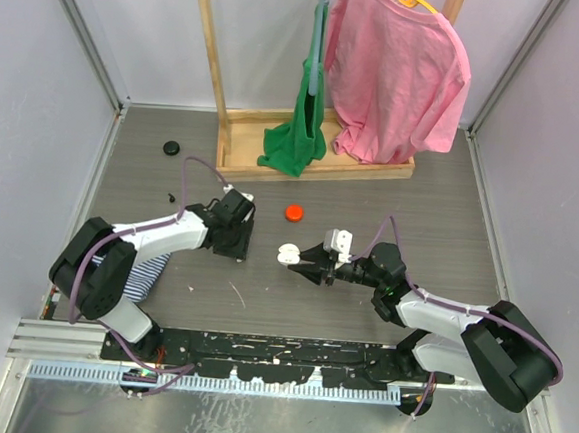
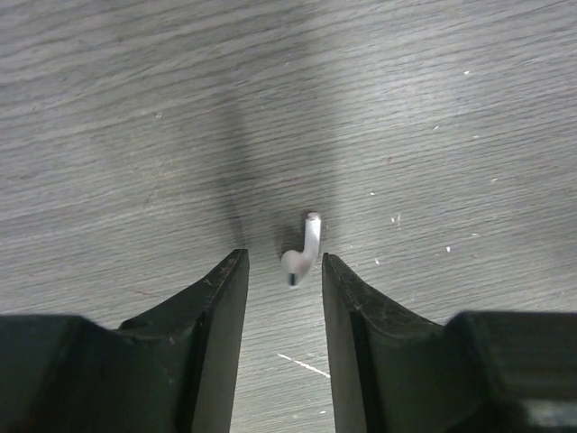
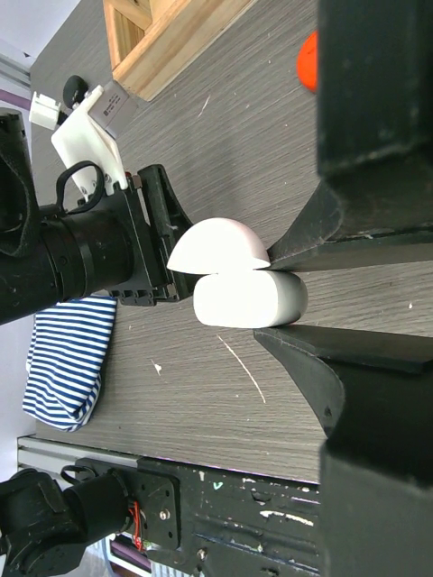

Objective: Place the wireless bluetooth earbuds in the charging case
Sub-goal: Adjust the earbud at the center of the board.

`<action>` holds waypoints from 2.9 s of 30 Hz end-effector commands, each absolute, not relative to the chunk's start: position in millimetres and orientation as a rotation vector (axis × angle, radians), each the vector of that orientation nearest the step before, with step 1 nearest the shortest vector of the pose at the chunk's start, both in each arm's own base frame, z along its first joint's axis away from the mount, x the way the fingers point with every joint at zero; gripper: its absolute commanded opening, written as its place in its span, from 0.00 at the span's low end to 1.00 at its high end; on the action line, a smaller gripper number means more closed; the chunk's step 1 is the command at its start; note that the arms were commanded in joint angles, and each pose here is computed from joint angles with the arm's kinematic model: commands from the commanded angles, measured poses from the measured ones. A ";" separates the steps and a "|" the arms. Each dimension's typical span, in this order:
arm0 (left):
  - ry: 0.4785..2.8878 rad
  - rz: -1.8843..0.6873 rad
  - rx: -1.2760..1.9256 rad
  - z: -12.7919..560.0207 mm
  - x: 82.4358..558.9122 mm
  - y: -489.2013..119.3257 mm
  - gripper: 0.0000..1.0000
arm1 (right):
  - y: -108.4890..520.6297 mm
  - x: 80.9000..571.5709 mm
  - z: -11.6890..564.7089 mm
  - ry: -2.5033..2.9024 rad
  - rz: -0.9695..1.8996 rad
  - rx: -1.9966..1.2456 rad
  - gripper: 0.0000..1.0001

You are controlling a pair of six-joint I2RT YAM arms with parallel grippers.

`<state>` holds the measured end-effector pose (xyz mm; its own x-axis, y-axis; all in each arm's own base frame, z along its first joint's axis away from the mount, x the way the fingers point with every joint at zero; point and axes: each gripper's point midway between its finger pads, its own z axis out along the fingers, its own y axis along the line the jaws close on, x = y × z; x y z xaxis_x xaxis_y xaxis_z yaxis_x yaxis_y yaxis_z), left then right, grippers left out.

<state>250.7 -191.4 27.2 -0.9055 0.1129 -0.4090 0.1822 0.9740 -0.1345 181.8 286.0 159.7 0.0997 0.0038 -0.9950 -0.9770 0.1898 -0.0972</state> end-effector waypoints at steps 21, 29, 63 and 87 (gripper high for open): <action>2.591 -0.289 -0.038 49.5 260.8 -164.5 0.43 | 289.3 186.1 181.9 1.124 0.970 -1.093 0.16; 2.596 -0.303 -0.061 44.7 259.4 -166.2 0.42 | 289.5 186.0 181.9 1.124 0.971 -1.095 0.16; 2.620 -0.367 0.006 46.4 282.8 -192.6 0.39 | 289.2 186.7 181.3 1.131 0.968 -1.093 0.16; 2.643 -0.291 0.034 35.4 276.4 -203.2 0.37 | 291.4 185.4 179.6 1.133 0.978 -1.103 0.15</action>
